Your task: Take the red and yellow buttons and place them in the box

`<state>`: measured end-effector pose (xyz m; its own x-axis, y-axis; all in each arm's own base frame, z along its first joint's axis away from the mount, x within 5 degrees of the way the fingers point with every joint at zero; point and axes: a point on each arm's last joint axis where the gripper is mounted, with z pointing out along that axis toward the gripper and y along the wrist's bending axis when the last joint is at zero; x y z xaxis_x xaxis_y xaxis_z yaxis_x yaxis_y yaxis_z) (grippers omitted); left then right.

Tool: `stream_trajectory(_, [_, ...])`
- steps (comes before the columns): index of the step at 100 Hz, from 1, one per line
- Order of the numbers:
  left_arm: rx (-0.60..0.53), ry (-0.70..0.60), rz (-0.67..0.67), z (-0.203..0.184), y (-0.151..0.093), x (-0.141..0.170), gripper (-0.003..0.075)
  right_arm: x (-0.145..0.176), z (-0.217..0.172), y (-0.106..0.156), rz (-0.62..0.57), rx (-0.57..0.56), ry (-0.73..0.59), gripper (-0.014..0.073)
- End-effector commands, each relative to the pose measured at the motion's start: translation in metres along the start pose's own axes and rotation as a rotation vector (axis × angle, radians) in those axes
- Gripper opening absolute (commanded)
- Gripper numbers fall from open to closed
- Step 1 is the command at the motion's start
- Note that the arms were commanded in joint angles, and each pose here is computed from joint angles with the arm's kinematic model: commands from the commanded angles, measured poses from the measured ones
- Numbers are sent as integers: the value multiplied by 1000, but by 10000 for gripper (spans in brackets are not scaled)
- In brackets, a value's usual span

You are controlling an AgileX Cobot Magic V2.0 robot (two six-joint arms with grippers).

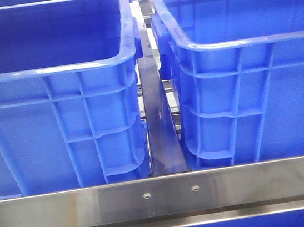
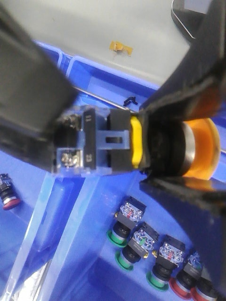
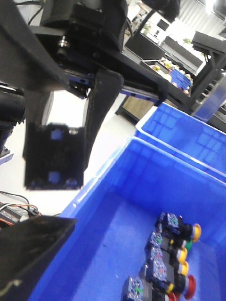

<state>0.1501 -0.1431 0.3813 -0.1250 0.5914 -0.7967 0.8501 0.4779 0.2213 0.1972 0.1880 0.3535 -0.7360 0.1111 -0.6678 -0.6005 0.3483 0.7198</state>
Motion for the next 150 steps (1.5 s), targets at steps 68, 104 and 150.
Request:
stream_trajectory(68, [-34, -103, -9, -9, 2, -14, 69, -6, 5, 15, 5, -87, -4, 103])
stream_trajectory(104, [-43, -104, -2, -9, 3, -14, 592, -7, 5, 14, 6, -77, -12, 102])
stream_trajectory(150, [-293, -217, -175, -70, 24, -3, 590, -16, 3, 5, 1, 27, -104, 102])
